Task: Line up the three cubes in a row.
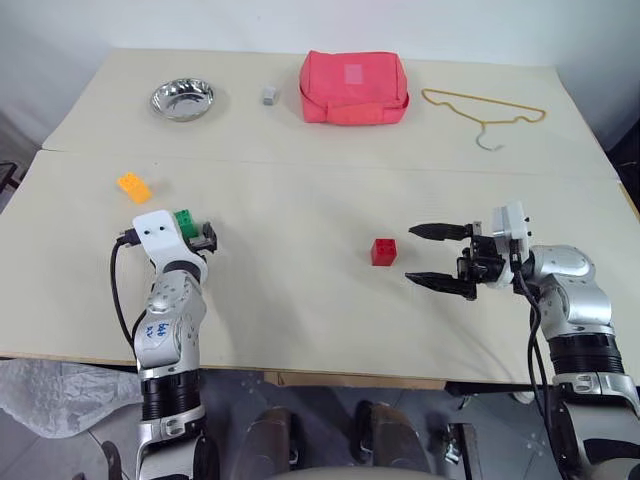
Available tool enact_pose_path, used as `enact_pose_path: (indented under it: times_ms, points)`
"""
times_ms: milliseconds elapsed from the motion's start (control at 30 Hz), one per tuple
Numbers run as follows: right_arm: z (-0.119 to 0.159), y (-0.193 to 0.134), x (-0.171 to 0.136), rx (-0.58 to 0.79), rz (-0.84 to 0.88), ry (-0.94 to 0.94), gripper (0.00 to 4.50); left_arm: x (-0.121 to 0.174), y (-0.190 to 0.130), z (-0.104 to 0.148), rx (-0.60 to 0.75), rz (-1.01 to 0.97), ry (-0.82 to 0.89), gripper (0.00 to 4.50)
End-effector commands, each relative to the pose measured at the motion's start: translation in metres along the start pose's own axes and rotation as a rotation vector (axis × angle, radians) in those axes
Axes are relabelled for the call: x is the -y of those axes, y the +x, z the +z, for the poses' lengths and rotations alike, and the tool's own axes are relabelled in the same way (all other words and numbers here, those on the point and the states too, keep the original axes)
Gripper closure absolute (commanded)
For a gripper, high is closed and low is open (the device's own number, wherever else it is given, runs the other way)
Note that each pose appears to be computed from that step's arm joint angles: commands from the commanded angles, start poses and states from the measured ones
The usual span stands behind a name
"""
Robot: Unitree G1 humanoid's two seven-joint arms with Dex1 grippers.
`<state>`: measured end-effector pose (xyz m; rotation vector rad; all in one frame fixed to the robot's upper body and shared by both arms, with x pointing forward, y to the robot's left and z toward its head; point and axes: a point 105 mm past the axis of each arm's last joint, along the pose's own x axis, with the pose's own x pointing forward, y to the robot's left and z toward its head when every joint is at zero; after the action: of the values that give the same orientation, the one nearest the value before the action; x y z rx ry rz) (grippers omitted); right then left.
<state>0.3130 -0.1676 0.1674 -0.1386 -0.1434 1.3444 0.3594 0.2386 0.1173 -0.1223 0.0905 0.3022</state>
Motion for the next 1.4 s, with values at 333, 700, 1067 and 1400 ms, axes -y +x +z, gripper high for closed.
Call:
enact_pose_path:
  times_ms: [333, 700, 1067, 1400]
  points:
    - [0.015, -0.005, -0.007, 0.107, -0.04, -0.053, 0.0, 0.003, -0.004, 0.024, 0.183, -0.17, 0.04, 3.0]
    - [0.014, -0.05, -0.011, 0.051, -0.265, -0.08, 0.0, 0.062, -0.053, 0.04, 0.191, -1.403, 0.579, 3.0]
    - [0.015, -0.063, -0.027, 0.02, -0.358, -0.112, 0.0, 0.149, -0.031, -0.004, 0.059, -1.707, 0.731, 3.0]
    - [0.014, -0.062, -0.039, 0.018, -0.392, -0.1, 0.0, 0.163, -0.032, -0.012, 0.024, -1.759, 0.753, 3.0]
